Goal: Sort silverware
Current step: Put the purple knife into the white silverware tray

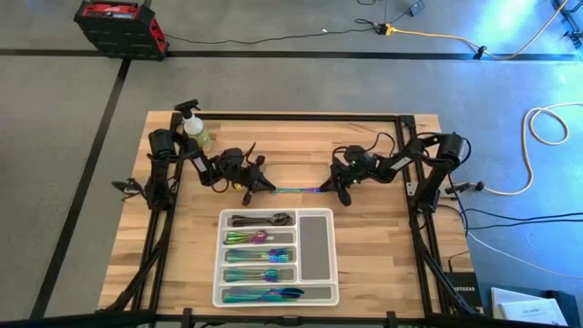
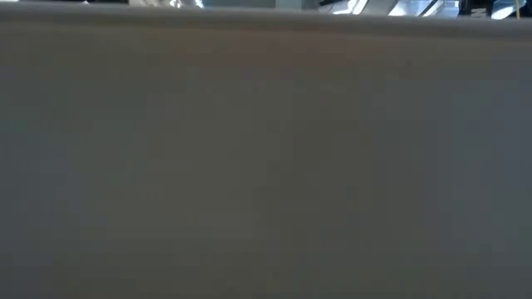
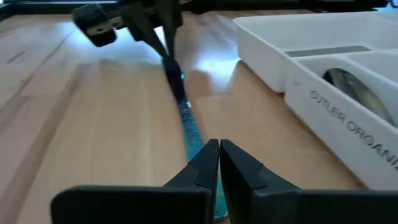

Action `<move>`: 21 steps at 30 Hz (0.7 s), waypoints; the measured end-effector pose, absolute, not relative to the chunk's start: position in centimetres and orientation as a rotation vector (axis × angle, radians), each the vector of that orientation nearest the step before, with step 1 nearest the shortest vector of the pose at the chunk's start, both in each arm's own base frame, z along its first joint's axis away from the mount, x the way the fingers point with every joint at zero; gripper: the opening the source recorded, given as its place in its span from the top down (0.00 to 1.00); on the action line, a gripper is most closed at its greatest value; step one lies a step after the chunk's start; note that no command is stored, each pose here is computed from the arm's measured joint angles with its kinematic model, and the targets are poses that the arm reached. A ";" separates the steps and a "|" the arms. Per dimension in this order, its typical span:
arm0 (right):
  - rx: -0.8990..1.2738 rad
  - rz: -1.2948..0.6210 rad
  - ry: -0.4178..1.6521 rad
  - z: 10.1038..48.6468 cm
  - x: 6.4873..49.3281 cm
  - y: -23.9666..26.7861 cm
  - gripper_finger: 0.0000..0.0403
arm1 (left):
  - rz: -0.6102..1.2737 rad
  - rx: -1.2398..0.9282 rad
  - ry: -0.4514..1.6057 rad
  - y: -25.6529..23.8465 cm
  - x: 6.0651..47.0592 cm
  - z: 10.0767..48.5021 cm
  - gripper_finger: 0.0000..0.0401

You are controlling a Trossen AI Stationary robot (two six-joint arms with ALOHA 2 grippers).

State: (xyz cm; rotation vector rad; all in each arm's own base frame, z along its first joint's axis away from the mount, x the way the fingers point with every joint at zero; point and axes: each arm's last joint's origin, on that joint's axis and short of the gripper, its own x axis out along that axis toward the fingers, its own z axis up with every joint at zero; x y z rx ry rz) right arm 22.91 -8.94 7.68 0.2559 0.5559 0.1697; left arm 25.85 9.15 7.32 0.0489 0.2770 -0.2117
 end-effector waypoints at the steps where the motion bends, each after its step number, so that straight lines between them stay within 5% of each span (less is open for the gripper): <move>1: 0.246 0.172 0.559 7.7 22.9 -8.9 1.00 | -0.212 0.040 0.278 9.1 25.8 7.3 1.00; 21: 0.173 0.215 0.646 7.3 24.0 -5.0 1.00 | -0.167 -0.026 0.420 9.2 25.3 6.0 1.00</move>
